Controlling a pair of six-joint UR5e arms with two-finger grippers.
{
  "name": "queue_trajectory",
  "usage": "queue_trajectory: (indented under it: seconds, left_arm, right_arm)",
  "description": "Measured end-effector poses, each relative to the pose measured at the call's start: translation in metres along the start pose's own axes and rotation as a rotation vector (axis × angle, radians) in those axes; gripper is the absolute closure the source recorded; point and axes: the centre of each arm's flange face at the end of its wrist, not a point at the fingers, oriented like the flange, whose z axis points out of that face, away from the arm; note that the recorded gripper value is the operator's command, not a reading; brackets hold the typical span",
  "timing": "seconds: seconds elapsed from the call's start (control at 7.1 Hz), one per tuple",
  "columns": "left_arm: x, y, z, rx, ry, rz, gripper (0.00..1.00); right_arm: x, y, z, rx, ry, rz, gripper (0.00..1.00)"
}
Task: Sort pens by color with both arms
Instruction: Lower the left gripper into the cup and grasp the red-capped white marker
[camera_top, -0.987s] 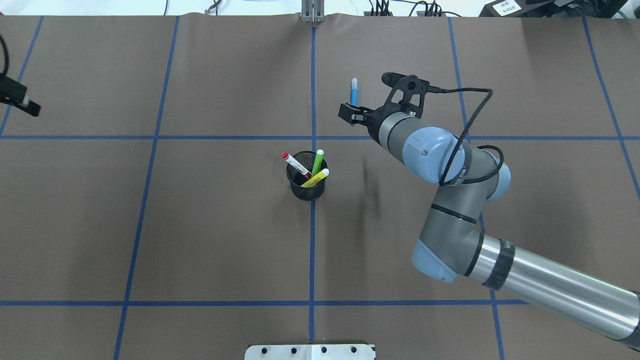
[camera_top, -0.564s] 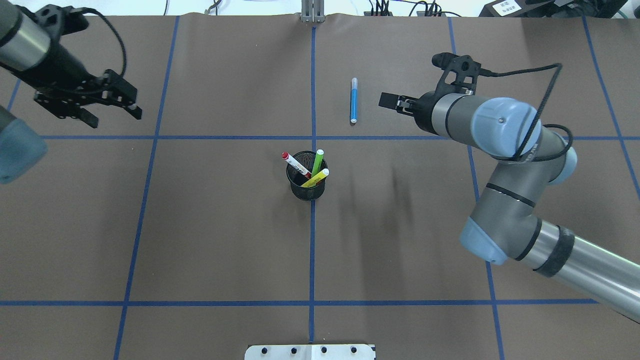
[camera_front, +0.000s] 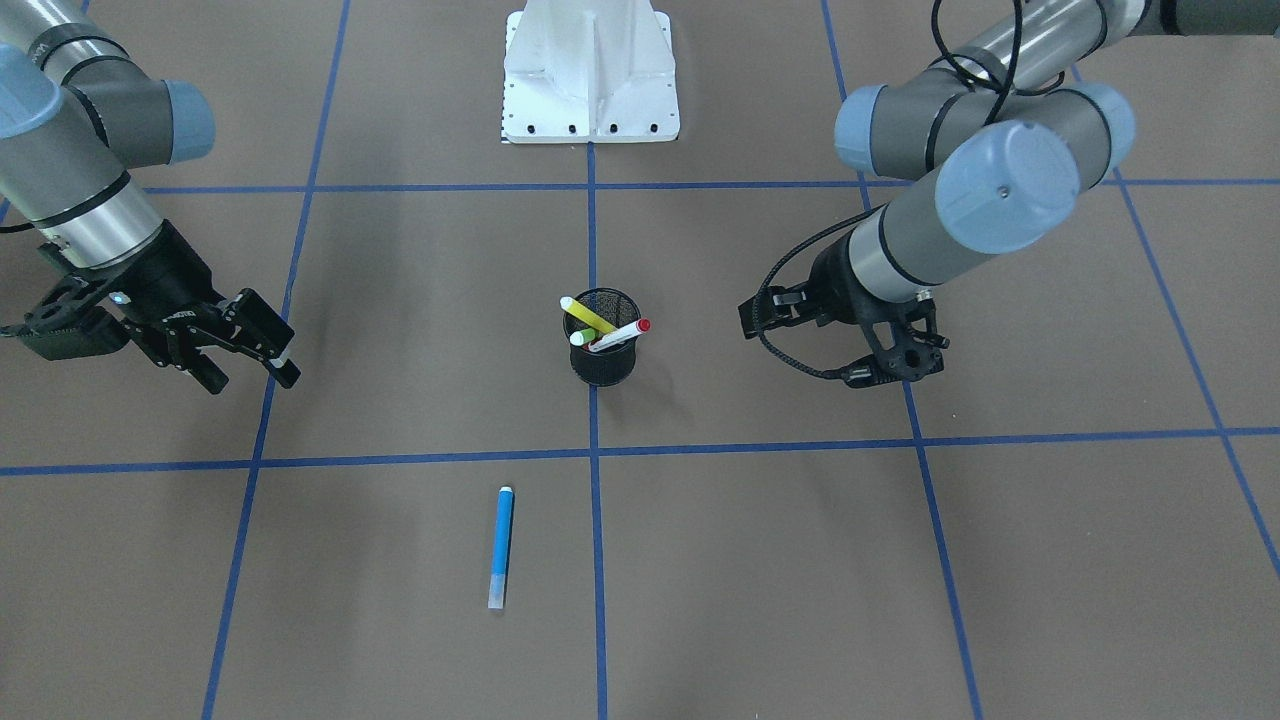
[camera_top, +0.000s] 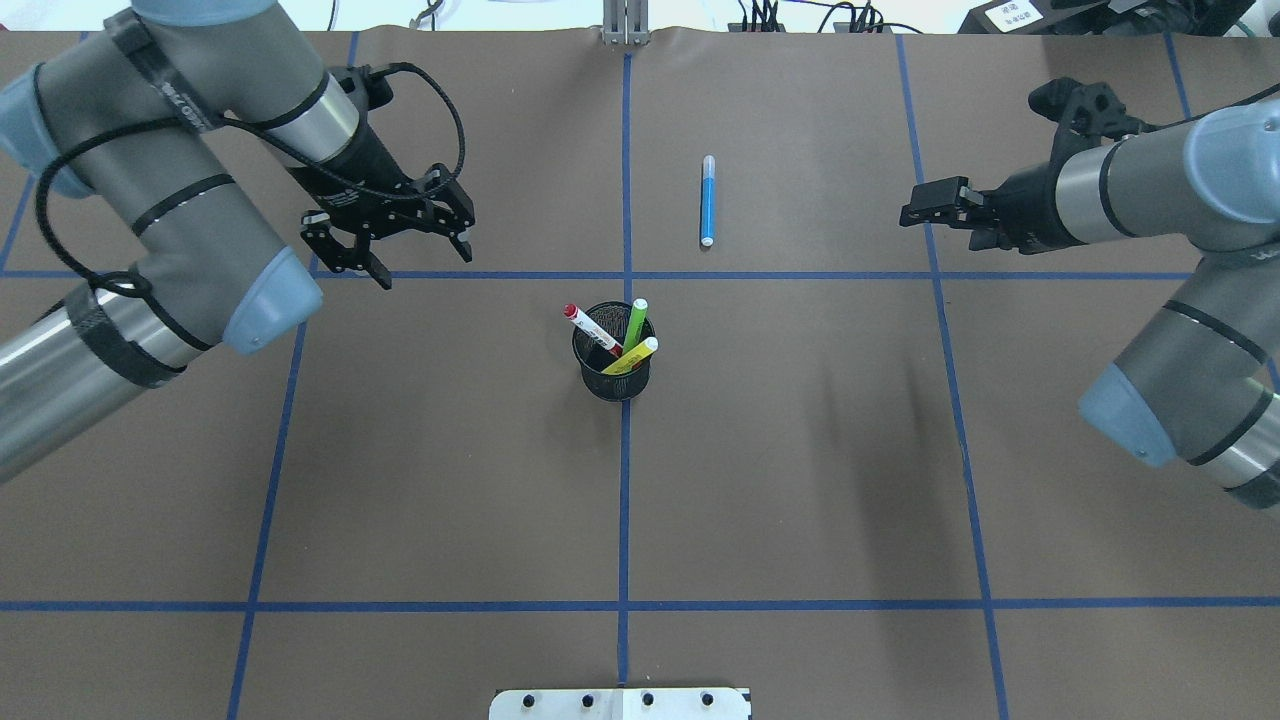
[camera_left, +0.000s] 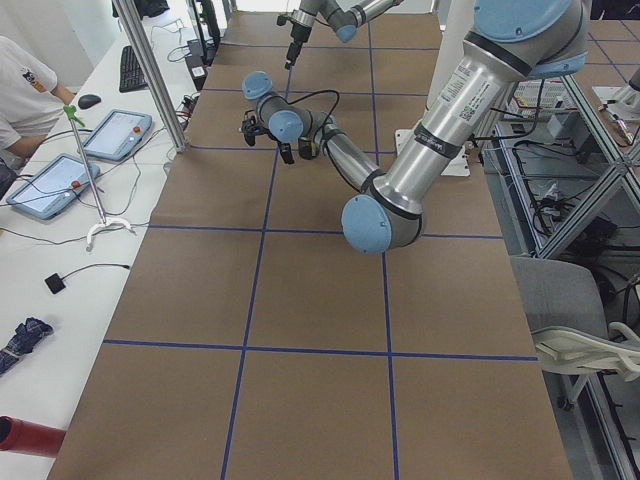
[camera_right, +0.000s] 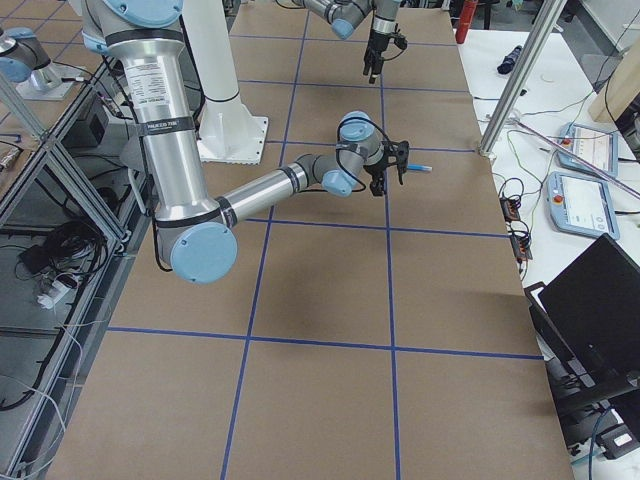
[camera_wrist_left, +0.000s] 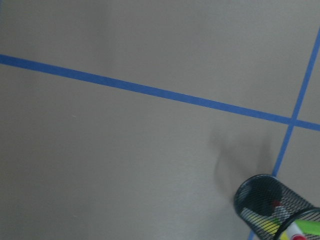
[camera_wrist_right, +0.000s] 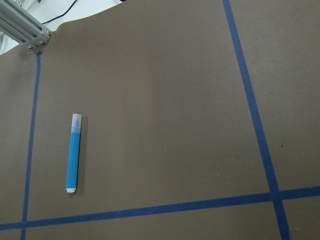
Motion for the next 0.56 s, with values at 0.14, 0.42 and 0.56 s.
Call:
queue_trajectory:
  seconds: [0.14,0.42,0.56]
  left_arm:
    - [0.015,-0.002,0.016,-0.017,0.026,-0.023,0.12]
    - [0.049,0.004,0.041,-0.044,0.068,-0.05,0.16]
    - [0.059,0.011,0.047,-0.053,0.094,-0.055,0.17]
  right_arm:
    - [0.012,0.003,-0.014,-0.003,0.0,0.001,0.0]
    - [0.026,0.01,-0.034,0.007,0.004,0.005,0.0]
    - [0.029,0.011,-0.038,0.011,0.007,0.007,0.0]
